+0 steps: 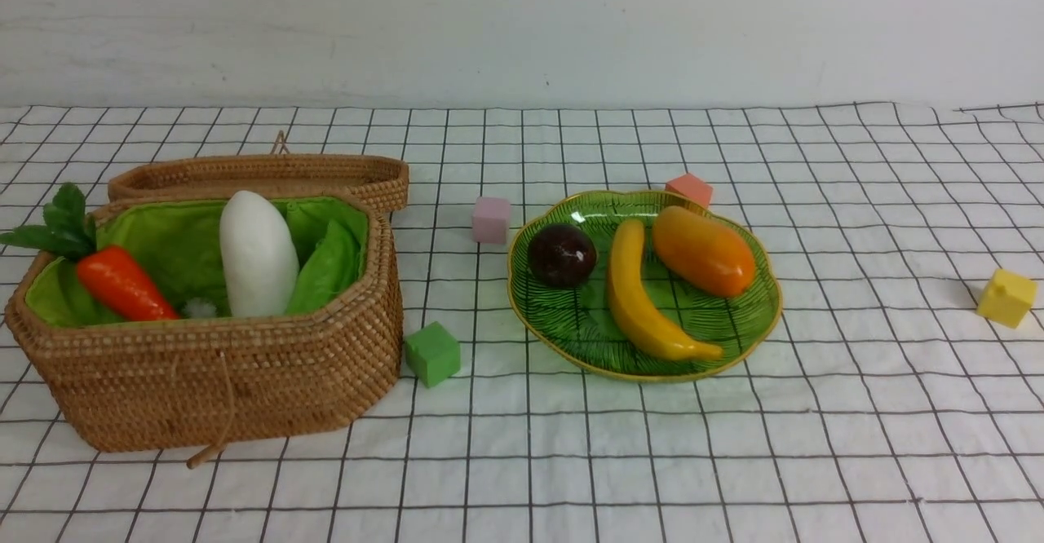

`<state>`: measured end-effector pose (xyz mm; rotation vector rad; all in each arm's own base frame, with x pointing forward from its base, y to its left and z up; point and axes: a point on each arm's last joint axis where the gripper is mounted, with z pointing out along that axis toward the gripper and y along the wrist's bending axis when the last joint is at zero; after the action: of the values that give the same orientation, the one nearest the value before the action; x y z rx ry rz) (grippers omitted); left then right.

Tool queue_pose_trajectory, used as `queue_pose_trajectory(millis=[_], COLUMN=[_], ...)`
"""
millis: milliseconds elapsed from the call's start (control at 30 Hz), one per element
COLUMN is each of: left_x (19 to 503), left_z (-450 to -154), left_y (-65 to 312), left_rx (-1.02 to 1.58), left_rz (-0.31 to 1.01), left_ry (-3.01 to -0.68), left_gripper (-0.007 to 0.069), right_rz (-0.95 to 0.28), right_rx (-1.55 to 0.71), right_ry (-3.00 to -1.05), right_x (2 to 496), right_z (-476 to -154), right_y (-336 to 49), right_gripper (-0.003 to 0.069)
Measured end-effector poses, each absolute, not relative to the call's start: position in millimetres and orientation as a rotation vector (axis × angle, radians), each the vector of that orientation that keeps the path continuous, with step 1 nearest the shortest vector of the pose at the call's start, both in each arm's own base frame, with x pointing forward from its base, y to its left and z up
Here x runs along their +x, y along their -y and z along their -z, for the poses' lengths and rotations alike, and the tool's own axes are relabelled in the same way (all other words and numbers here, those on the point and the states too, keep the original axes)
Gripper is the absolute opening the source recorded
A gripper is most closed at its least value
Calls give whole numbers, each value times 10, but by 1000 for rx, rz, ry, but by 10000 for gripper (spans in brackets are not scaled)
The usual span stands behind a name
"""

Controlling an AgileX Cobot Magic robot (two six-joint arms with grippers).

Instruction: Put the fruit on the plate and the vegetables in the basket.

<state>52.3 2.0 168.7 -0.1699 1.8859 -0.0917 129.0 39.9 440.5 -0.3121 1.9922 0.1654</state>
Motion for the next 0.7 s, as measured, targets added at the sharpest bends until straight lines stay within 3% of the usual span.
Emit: queue_pose_trajectory(millis=[133, 400, 533, 700], left_x=[523, 524, 522, 522], left_z=[-1687, -1688, -1684, -1683], left_y=[-20, -20, -20, -20], left_rx=[-170, -170, -170, -170], left_rz=[92, 92, 91, 91], left_ry=[-1886, -1884, -1888, -1889], left_gripper=[238, 239, 239, 239], right_rz=[-87, 5, -2, -4], right_rx=[-73, 94, 145, 141], right_ry=[-1822, -1661, -1783, -1847], right_x=[816, 474, 535, 528], right_z=[-3745, -2302, -1841, -1748], right_y=[-80, 38, 48, 42], right_gripper=[6, 13, 16, 19])
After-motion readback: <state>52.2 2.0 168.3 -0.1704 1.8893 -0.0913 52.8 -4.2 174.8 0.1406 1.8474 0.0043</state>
